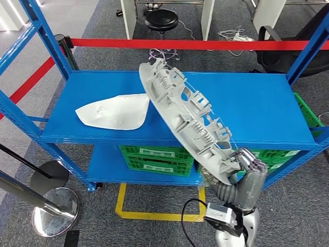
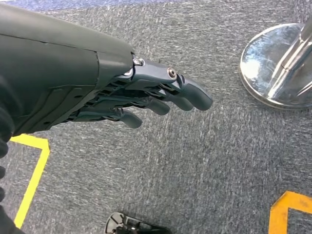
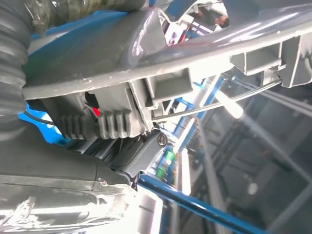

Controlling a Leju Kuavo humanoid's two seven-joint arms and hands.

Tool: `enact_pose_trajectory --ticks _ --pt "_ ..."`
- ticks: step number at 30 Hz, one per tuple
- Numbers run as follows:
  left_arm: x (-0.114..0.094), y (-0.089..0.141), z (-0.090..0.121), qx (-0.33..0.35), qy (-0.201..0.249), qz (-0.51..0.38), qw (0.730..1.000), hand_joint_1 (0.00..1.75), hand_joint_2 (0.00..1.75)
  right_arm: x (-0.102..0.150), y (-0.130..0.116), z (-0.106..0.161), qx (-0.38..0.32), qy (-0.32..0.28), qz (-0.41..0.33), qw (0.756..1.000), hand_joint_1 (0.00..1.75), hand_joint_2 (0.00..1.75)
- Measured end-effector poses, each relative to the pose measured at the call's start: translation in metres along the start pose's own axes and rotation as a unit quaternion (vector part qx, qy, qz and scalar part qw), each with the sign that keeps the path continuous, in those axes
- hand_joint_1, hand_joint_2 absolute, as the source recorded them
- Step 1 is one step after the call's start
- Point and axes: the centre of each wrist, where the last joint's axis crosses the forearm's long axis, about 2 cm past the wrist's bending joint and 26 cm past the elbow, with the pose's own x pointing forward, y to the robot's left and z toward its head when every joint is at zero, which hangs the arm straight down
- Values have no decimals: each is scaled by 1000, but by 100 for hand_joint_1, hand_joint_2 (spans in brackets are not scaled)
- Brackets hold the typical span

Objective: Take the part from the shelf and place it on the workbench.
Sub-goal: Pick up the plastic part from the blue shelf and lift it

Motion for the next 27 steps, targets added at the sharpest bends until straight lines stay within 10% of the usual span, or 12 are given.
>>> enact_pose_trajectory --ticks 27 --pt "-1 -2 1 7 -3 0 1000 0 175 16 -19 4 -7 -54 12 998 175 175"
